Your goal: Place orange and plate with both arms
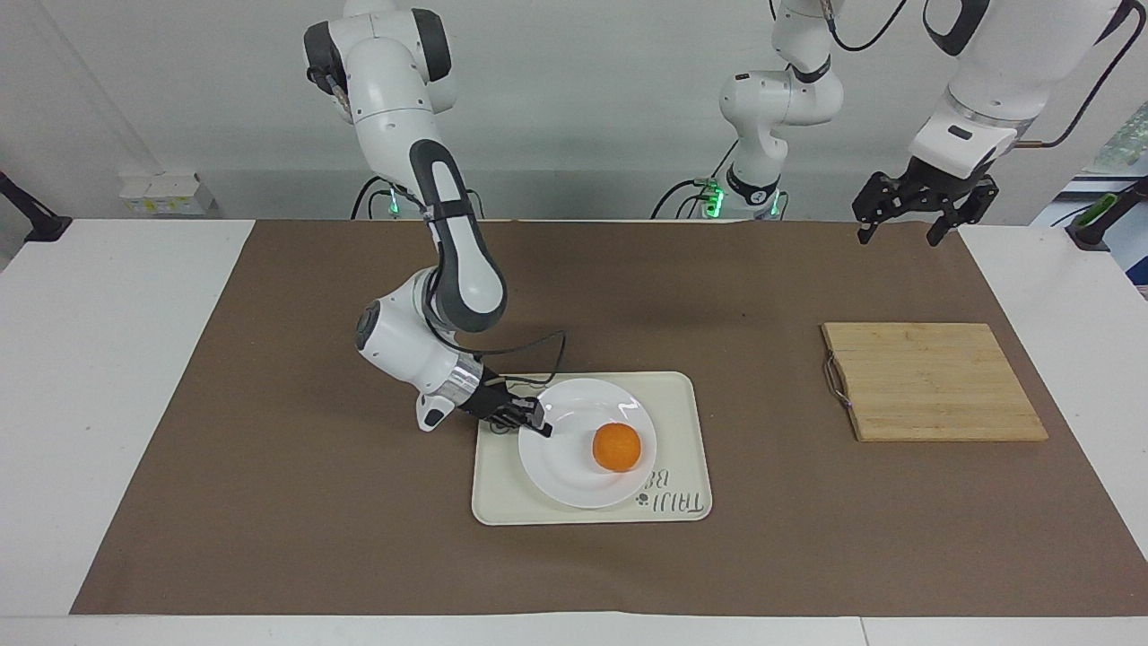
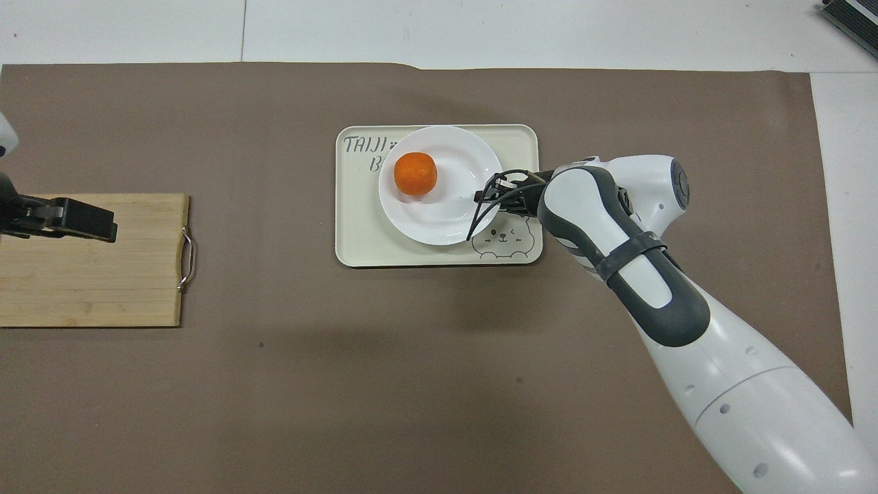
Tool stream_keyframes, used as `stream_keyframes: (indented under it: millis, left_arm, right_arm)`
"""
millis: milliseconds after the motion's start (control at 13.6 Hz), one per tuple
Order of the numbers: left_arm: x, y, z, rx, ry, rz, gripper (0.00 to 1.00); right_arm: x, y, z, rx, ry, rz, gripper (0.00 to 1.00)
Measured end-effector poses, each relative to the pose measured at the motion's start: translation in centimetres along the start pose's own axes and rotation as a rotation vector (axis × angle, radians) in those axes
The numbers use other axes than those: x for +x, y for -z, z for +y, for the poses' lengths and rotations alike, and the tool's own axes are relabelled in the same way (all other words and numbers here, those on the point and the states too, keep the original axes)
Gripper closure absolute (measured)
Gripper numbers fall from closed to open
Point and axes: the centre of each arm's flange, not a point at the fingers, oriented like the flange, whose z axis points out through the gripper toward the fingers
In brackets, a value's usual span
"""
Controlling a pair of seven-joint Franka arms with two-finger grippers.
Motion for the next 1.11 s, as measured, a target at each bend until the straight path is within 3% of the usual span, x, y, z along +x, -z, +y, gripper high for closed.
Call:
stream_keyframes:
  millis: [295,443,885,1107]
  left_arm:
    - [0.0,0.0,-0.1,0.000,0.002,0.000,0.00]
    - [0.0,0.0,-0.1,0.000,0.002,0.001,0.00]
    - [0.0,0.0,-0.2,0.000,0.003,0.002,0.00]
    - [0.0,0.0,-0.2,0.000,0.004,0.002,0.00]
  right_arm:
    - [1.0,3.8,-2.5,-0.004,0.069,0.049,0.26]
    - [1.6,6.9,-3.4,-0.044,0.129,0.071,0.01]
    - [2.6,17.2,-4.7,-0.277,0.254,0.035,0.00]
    - [3.0,23.5,-4.8,-0.487,0.351,-0.025,0.00]
